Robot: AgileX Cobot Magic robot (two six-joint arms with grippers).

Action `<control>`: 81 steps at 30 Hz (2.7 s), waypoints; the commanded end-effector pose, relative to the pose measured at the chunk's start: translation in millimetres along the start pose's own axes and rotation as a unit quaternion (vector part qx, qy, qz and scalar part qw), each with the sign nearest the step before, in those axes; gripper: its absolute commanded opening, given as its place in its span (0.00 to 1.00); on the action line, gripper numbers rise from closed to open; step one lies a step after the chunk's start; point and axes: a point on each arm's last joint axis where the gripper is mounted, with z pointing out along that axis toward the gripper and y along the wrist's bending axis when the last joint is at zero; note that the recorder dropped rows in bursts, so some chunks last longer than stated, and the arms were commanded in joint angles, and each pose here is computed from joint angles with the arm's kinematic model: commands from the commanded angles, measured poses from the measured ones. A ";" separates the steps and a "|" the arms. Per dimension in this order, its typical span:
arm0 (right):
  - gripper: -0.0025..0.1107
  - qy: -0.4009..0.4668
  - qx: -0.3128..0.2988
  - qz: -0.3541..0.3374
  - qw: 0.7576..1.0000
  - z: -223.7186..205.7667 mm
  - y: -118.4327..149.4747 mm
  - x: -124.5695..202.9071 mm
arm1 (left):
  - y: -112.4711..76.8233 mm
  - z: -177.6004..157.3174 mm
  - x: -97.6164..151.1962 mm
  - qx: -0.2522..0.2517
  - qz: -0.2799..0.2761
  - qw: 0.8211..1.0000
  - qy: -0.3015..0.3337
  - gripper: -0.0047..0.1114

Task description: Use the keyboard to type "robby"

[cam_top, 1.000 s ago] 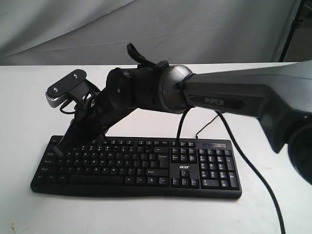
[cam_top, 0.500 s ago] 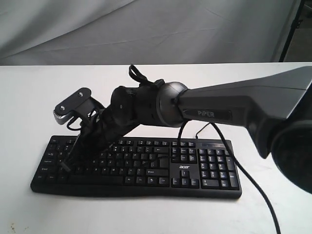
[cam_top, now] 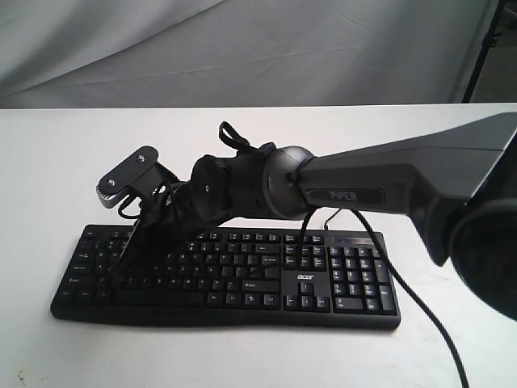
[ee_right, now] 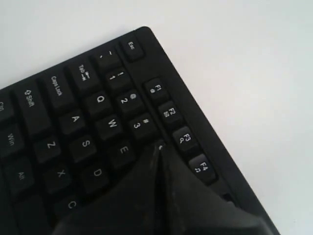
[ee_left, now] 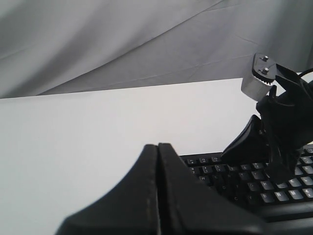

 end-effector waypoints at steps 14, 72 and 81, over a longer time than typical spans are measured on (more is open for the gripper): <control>0.02 -0.008 0.001 -0.018 1.000 2.7 10.1 -1.5 | -0.3 0.1 0.6 0.003 0.001 1.000 -0.003 0.04; 0.02 0.019 0.067 0.029 0.997 -56.8 -20.9 60.0 | -0.3 0.1 0.6 0.003 0.001 1.000 -0.003 0.04; 0.02 0.013 0.067 0.020 0.997 -55.9 -16.6 58.1 | -0.3 0.1 0.6 0.003 0.001 1.000 -0.003 0.04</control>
